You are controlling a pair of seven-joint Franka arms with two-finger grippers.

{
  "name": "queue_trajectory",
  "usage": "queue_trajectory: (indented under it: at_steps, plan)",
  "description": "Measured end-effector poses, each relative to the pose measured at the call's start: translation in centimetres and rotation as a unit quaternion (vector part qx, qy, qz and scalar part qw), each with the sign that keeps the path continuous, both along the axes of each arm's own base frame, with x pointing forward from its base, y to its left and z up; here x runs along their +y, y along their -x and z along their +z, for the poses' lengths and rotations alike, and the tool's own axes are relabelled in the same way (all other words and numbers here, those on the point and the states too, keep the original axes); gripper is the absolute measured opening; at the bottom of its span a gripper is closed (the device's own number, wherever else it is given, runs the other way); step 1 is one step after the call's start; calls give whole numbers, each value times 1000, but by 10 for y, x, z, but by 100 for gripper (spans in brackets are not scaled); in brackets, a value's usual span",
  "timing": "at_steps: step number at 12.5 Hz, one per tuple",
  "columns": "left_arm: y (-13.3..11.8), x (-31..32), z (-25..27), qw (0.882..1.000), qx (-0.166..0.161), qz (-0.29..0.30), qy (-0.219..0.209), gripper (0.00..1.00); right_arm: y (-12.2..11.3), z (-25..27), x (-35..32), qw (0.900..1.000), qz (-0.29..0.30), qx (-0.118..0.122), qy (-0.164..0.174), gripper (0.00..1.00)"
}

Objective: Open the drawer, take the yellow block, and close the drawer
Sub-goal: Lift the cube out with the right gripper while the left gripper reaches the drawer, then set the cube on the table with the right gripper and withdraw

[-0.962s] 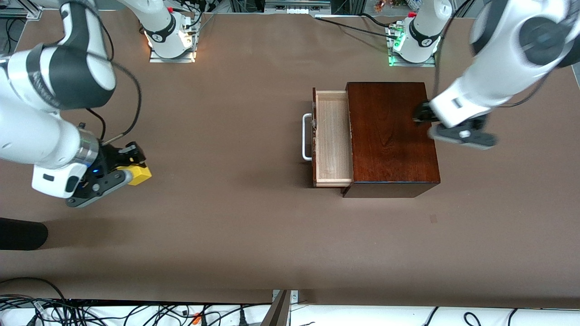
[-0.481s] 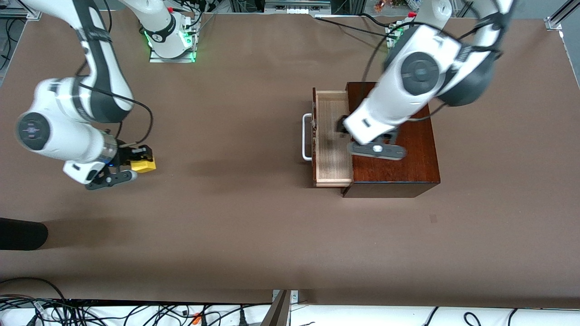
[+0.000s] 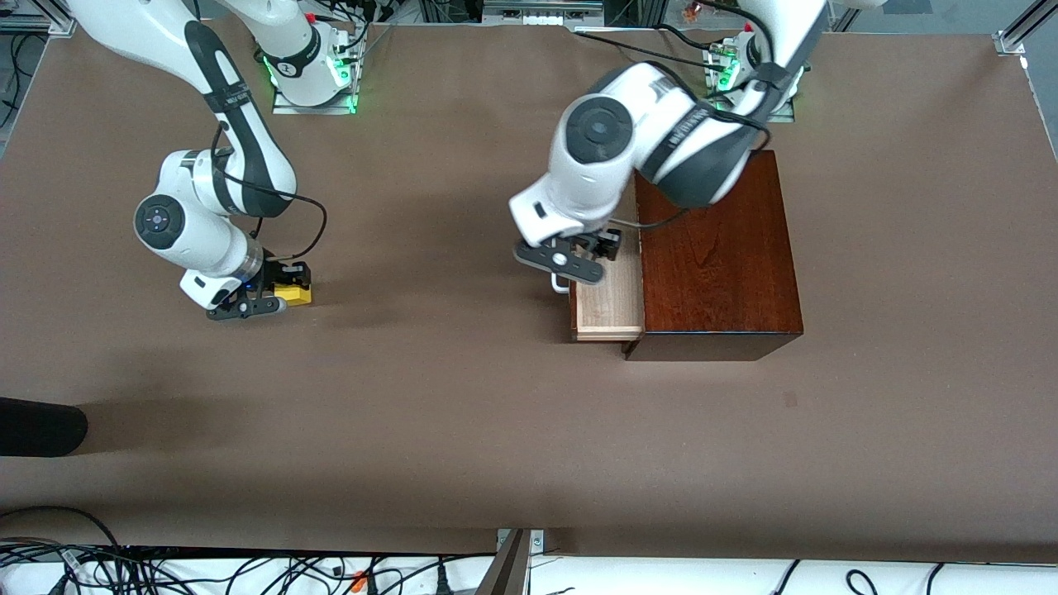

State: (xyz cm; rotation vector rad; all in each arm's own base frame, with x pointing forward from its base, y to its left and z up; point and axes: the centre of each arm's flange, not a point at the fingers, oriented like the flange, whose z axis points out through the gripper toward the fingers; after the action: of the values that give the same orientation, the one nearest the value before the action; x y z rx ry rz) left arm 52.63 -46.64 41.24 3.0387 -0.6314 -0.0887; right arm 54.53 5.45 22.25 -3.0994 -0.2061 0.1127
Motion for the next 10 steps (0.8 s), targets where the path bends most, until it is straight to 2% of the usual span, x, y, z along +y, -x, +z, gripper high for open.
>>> queue_trajectory:
  at_steps: [1,2,4,5,6,8,9,10]
  plan:
    - [9,-11,1,999,-7,-47,-3,100,2,-6,0,1000,-2,1,1,56]
    - [13,-15,2,995,-11,-96,-2,91,2,-10,0,1000,-5,2,2,56]
    - [11,-14,-1,981,-11,-194,1,67,3,-20,-1,1000,-7,4,4,56]
    - [9,-13,-6,969,-9,-247,3,55,3,-24,-1,1000,-8,4,4,59]
    - [9,-14,-14,952,-4,-306,6,43,3,-25,-1,1000,-8,5,5,70]
    - [18,-28,-36,908,7,-418,15,20,0,-21,0,1000,-8,-1,4,92]
    - [28,-45,-47,890,1,-454,22,8,-5,-12,1,1000,-8,-9,2,100]
    - [36,-59,-55,877,-8,-479,29,3,-10,0,2,1000,-6,-15,0,100]
